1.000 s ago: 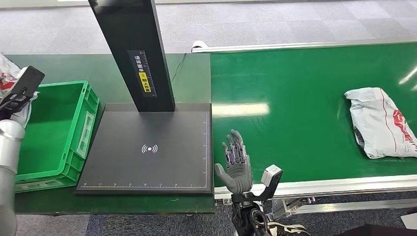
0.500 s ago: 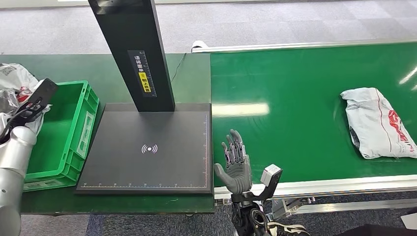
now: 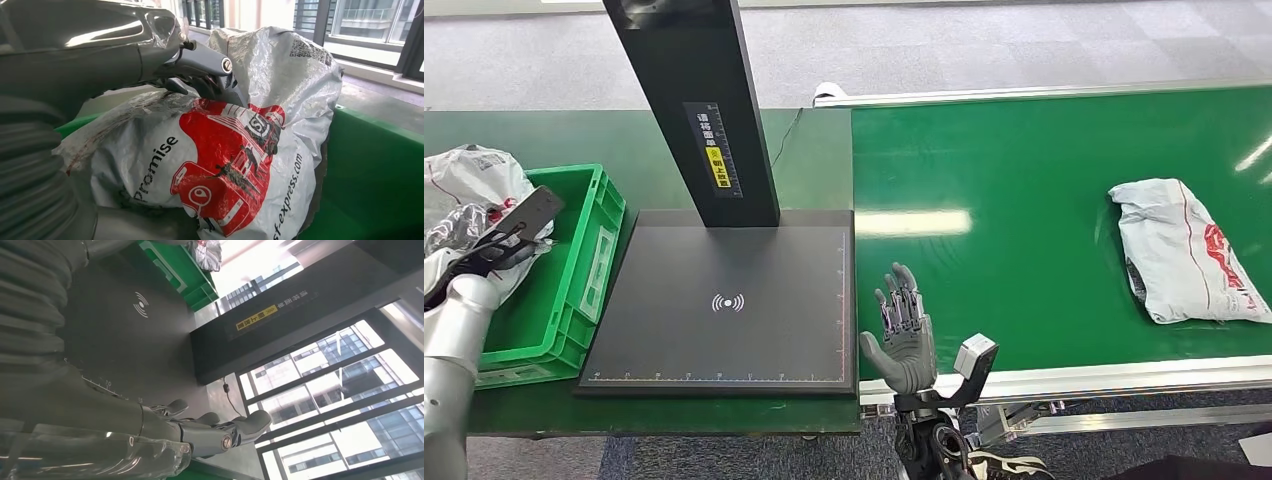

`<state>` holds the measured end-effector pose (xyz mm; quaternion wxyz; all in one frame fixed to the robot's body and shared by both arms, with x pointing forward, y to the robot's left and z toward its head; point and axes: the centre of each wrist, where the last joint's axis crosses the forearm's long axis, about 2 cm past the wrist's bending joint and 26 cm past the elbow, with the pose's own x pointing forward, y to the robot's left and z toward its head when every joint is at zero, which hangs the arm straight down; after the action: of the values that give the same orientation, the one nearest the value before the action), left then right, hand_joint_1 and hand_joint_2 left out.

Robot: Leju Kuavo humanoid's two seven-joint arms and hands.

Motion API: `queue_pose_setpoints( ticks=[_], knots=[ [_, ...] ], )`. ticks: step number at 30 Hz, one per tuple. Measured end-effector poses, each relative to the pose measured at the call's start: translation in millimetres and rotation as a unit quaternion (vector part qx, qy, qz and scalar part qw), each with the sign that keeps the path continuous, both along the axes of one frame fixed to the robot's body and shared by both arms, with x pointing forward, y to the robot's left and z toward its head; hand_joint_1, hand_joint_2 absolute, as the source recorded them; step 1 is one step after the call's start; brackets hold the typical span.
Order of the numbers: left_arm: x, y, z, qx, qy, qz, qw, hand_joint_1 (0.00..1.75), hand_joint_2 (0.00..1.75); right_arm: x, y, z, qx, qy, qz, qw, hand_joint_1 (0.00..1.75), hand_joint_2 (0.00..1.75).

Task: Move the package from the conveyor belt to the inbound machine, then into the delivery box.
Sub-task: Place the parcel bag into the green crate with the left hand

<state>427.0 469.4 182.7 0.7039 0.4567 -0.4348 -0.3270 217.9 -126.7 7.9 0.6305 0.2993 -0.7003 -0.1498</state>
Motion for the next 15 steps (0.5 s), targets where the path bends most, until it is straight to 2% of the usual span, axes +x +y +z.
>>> queue_pose_setpoints(
  ticks=[3, 4, 5, 10, 15],
  knots=[
    [-1.8, 3, -1.2, 0.000, 0.002, -0.001, 1.000, 0.38, 1.75, 0, 0, 0, 0.000, 0.000, 0.000, 1.000, 0.00, 1.75],
    [-2.6, 4, -1.9, -0.002, 0.003, -0.002, 1.000, 0.07, 1.75, 0, 0, 0, 0.000, 0.000, 0.000, 1.000, 0.00, 1.75],
    [-3.8, 5, -3.1, -0.006, 0.003, -0.004, 1.000, 0.00, 1.75, 0, 0, 0, 0.000, 0.000, 0.000, 1.000, 0.00, 1.75],
    [-14.3, 17, -11.6, -0.051, -0.003, -0.029, 0.998, 0.00, 1.75, 0, 0, -1, 0.001, 0.000, -0.002, 1.000, 0.00, 1.75],
    [-32.2, 28, -24.2, -0.119, -0.068, -0.058, 0.989, 0.00, 1.75, -1, -1, -2, 0.003, 0.003, -0.006, 1.000, 0.00, 1.75]
  ],
)
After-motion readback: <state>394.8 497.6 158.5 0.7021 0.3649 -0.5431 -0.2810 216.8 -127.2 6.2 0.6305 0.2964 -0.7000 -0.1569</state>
